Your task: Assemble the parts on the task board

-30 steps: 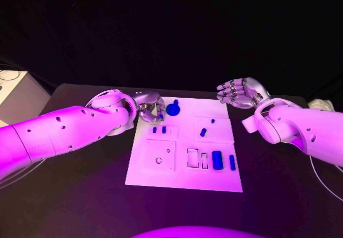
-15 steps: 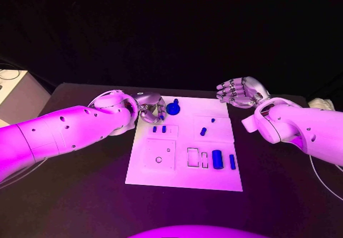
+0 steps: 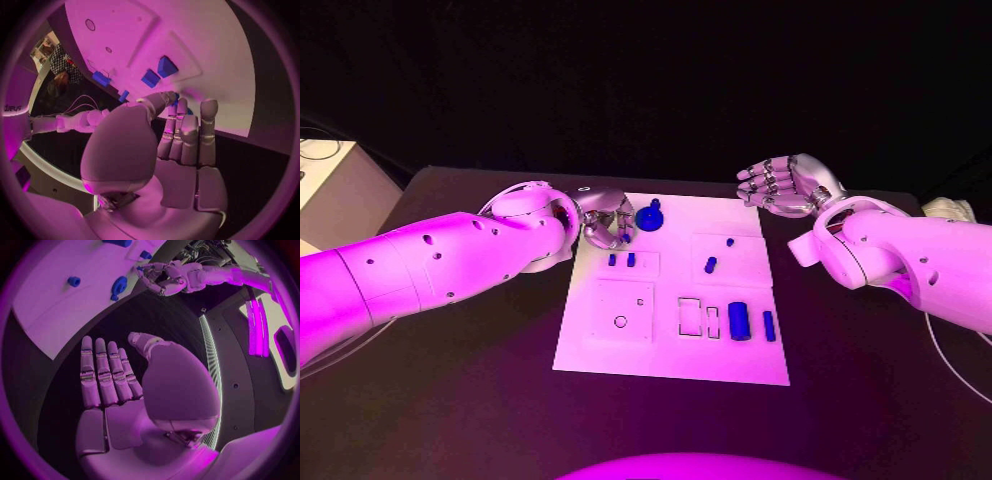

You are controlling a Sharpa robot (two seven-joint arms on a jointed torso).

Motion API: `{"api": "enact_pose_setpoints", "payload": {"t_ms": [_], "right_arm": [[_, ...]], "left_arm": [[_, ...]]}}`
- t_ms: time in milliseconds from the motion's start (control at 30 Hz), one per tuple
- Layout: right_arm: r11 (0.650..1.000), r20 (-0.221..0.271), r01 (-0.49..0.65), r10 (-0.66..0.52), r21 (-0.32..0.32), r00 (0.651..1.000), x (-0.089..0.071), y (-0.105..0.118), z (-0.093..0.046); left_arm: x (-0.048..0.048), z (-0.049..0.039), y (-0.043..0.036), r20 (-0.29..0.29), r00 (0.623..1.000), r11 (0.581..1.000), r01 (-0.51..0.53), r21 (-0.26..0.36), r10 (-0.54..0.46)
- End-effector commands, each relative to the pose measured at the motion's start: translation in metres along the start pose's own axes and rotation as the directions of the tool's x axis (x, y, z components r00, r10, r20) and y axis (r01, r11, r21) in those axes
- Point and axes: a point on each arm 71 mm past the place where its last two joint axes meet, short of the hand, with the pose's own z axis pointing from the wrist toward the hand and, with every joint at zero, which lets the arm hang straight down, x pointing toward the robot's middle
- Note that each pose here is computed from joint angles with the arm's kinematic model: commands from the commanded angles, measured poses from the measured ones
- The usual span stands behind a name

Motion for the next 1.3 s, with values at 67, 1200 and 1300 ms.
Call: {"api": "enact_pose_setpoints", "payload": {"t_ms": [67,1200,1300], "right_arm": [[1.0,-0.008,0.004,-0.004,-0.018,1.0,0.0011,0.0016,-0.0001],[1.0,-0.004,0.005,-0.005,-0.014,1.0,0.0005,0.0013,-0.0009],[1.0,-0.003,0.006,-0.006,-0.013,1.0,0.0004,0.0011,-0.0009]], "left_arm": [[0.0039,0.0014,-0.0021,-0.025,1.0,1.0,-0.01,0.007,0.01],[0.0127,0.0031,-0.0028,-0.054,0.998,1.0,-0.016,-0.001,0.016],[0.0122,0.0032,-0.0033,-0.046,0.999,1.0,-0.012,0.003,0.012]]}}
